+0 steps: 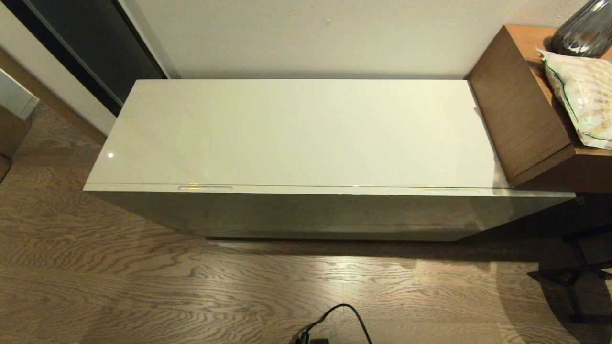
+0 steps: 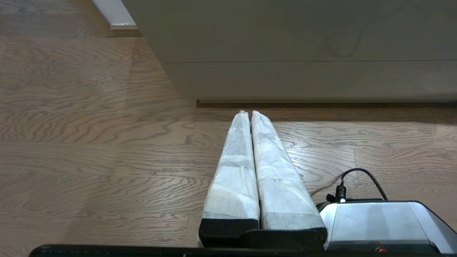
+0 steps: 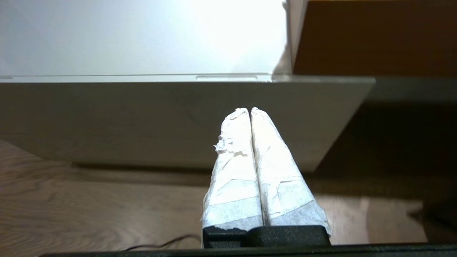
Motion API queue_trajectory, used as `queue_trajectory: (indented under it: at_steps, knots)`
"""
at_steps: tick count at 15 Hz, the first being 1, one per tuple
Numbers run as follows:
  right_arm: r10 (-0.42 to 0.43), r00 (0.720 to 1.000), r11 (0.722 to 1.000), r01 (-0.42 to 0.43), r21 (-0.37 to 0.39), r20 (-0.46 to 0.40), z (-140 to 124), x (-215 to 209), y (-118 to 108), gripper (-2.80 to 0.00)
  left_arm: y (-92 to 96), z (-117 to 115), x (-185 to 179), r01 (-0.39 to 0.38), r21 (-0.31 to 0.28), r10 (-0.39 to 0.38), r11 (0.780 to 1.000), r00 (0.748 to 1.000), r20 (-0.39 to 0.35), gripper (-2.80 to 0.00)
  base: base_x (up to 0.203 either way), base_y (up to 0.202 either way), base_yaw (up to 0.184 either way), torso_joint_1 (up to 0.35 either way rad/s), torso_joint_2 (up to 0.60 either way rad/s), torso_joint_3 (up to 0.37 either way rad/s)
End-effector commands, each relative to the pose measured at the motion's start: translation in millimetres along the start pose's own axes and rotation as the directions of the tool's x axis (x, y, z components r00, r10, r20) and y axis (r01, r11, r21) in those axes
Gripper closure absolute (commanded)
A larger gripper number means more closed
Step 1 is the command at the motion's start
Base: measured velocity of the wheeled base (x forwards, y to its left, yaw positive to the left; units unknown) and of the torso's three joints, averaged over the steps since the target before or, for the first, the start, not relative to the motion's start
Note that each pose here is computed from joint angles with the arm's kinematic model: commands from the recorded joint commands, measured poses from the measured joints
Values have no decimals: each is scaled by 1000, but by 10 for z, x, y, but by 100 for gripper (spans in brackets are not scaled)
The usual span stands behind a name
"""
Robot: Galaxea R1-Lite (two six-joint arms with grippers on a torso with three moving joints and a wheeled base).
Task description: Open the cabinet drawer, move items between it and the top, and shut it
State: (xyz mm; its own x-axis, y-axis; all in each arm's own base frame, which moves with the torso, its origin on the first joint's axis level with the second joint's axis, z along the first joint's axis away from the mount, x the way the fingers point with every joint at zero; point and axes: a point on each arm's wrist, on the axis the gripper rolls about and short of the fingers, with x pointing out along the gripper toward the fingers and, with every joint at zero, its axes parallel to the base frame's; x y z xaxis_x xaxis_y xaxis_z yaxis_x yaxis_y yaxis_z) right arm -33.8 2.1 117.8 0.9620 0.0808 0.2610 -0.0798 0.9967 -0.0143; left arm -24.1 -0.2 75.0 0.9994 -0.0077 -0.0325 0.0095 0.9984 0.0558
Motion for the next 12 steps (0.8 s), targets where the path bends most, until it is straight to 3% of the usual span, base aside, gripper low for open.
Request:
queue_trajectory:
  at_steps: [1, 5, 12]
  knots:
    - [18, 1000, 999, -18, -33, 11, -171, 34, 0, 0, 0, 1, 1, 0, 1, 0, 1000, 1000, -2, 0, 0, 0, 0, 0, 0, 0]
    - [-46, 970, 998, 35, -49, -239, -354, -8, -12, 0, 0, -3, 2, 0, 1, 0, 1000, 1000, -3, 0, 0, 0, 0, 0, 0, 0]
    - [-83, 963, 996, 77, -32, -257, -429, -5, -22, 0, 0, -3, 2, 0, 1, 0, 1000, 1000, -3, 0, 0, 0, 0, 0, 0, 0]
